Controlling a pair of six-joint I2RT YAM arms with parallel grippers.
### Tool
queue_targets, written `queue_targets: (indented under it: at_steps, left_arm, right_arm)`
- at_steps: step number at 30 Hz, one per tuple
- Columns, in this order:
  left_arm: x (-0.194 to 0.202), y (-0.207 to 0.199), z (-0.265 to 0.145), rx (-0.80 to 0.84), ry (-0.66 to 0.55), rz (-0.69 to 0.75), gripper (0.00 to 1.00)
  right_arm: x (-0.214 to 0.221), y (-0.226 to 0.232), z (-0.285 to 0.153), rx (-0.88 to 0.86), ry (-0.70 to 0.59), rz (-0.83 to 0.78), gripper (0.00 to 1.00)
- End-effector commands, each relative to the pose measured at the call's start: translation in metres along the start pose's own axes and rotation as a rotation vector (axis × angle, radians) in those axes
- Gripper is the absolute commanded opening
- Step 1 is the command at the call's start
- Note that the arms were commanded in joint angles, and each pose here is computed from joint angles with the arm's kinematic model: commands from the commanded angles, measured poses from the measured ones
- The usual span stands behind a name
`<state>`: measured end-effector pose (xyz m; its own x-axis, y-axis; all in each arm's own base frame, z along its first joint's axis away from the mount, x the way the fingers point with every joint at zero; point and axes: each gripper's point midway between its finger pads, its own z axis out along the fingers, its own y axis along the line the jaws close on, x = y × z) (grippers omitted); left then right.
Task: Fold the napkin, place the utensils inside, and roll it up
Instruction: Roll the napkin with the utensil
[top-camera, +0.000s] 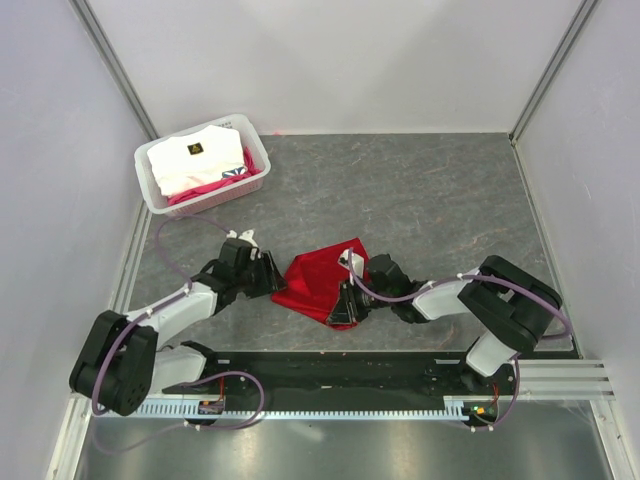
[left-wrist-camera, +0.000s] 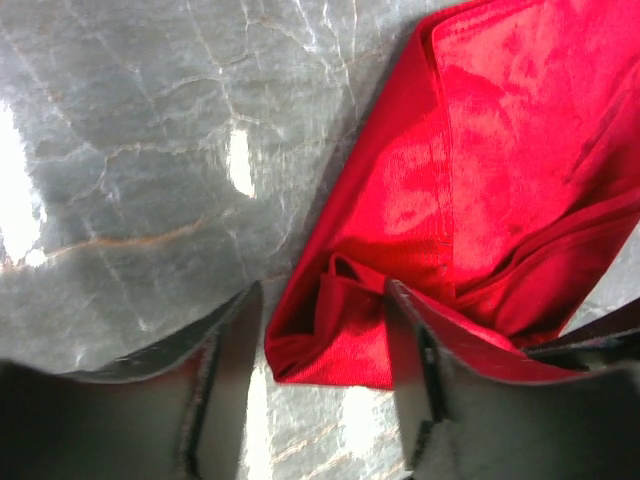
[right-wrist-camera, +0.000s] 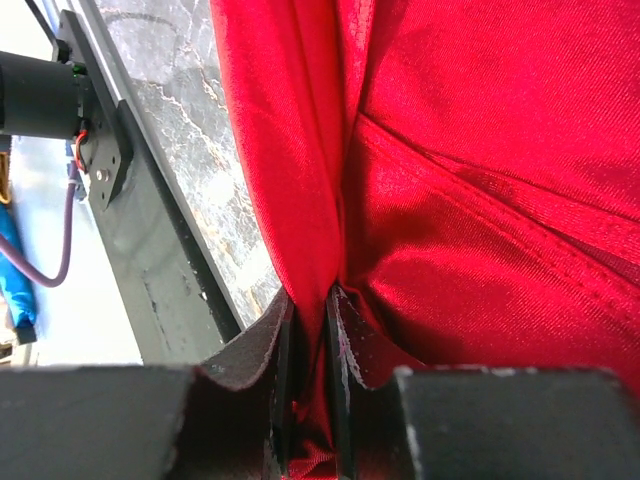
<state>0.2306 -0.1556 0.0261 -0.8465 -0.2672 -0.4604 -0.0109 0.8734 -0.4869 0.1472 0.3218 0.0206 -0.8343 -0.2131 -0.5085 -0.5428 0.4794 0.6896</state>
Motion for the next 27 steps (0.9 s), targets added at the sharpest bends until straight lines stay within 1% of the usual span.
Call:
queue_targets:
  at_steps: [1, 2, 3, 5, 6, 8, 9, 11, 12, 13, 14, 15, 17, 18, 19, 20, 22, 23, 24, 25, 26, 27]
  left_arm:
    - [0.010, 0.007, 0.009, -0.028, 0.046, -0.022, 0.50]
    - [0.012, 0.008, 0.012, -0.031, 0.058, -0.024, 0.46]
    - [0.012, 0.007, 0.013, -0.026, 0.066, -0.024, 0.40]
    - [0.014, 0.007, 0.015, -0.024, 0.082, -0.022, 0.35]
    - [0.014, 0.006, 0.016, -0.022, 0.089, -0.021, 0.28]
    - [0.014, 0.006, 0.017, -0.022, 0.093, -0.016, 0.19]
    - [0.014, 0.006, 0.017, -0.024, 0.099, -0.012, 0.11]
    - [0.014, 0.005, 0.018, -0.023, 0.103, -0.007, 0.04]
    - [0.014, 0.005, 0.018, -0.023, 0.106, -0.003, 0.02]
    - [0.015, 0.005, 0.018, -0.024, 0.112, -0.001, 0.02]
    - [0.014, 0.005, 0.018, -0.024, 0.111, -0.001, 0.02]
    - [0.015, 0.005, 0.018, -0.024, 0.116, 0.001, 0.02]
    - [0.015, 0.005, 0.018, -0.023, 0.119, 0.007, 0.02]
    - [0.014, 0.005, 0.018, -0.023, 0.119, 0.005, 0.02]
    - [0.014, 0.005, 0.019, -0.023, 0.121, 0.007, 0.02]
    - [0.015, 0.005, 0.019, -0.025, 0.123, 0.008, 0.02]
    - [0.015, 0.005, 0.019, -0.025, 0.124, 0.009, 0.02]
    - [0.015, 0.004, 0.019, -0.023, 0.125, 0.010, 0.02]
    - [0.015, 0.004, 0.019, -0.023, 0.126, 0.011, 0.02]
    - [0.015, 0.004, 0.019, -0.024, 0.127, 0.011, 0.02]
    - [0.014, 0.004, 0.019, -0.024, 0.127, 0.008, 0.02]
    - [0.015, 0.005, 0.019, -0.025, 0.130, 0.008, 0.02]
  right_arm:
    - [0.056, -0.036, -0.008, 0.117, 0.161, 0.097, 0.22]
    - [0.056, -0.036, -0.008, 0.117, 0.163, 0.096, 0.22]
    - [0.054, -0.036, -0.007, 0.117, 0.162, 0.092, 0.22]
    - [0.054, -0.037, -0.007, 0.120, 0.166, 0.089, 0.22]
    - [0.051, -0.036, -0.006, 0.121, 0.161, 0.085, 0.22]
    - [0.050, -0.036, -0.007, 0.133, 0.167, 0.082, 0.23]
    - [0.042, -0.033, -0.007, 0.128, 0.153, 0.066, 0.24]
    - [0.038, -0.032, -0.010, 0.156, 0.159, 0.059, 0.27]
    - [0.022, -0.026, -0.011, 0.152, 0.128, 0.021, 0.33]
    - [0.024, -0.026, -0.016, 0.180, 0.151, 0.022, 0.37]
    - [0.016, -0.024, -0.018, 0.198, 0.137, 0.004, 0.40]
    - [0.004, -0.017, -0.024, 0.207, 0.124, -0.032, 0.48]
    - [-0.004, -0.008, -0.029, 0.224, 0.120, -0.081, 0.57]
    - [-0.015, 0.000, -0.034, 0.243, 0.099, -0.110, 0.64]
    - [-0.019, 0.004, -0.036, 0.249, 0.094, -0.139, 0.66]
    - [-0.028, 0.018, -0.038, 0.240, 0.069, -0.179, 0.70]
    - [-0.033, 0.021, -0.043, 0.301, 0.047, -0.228, 0.73]
    - [-0.033, 0.036, -0.043, 0.293, 0.036, -0.278, 0.76]
    - [-0.035, 0.030, -0.047, 0.375, 0.013, -0.311, 0.77]
    - [-0.036, 0.033, -0.049, 0.407, 0.000, -0.343, 0.78]
    - [-0.030, 0.048, -0.046, 0.404, 0.002, -0.407, 0.80]
    - [-0.029, 0.048, -0.049, 0.446, -0.004, -0.436, 0.80]
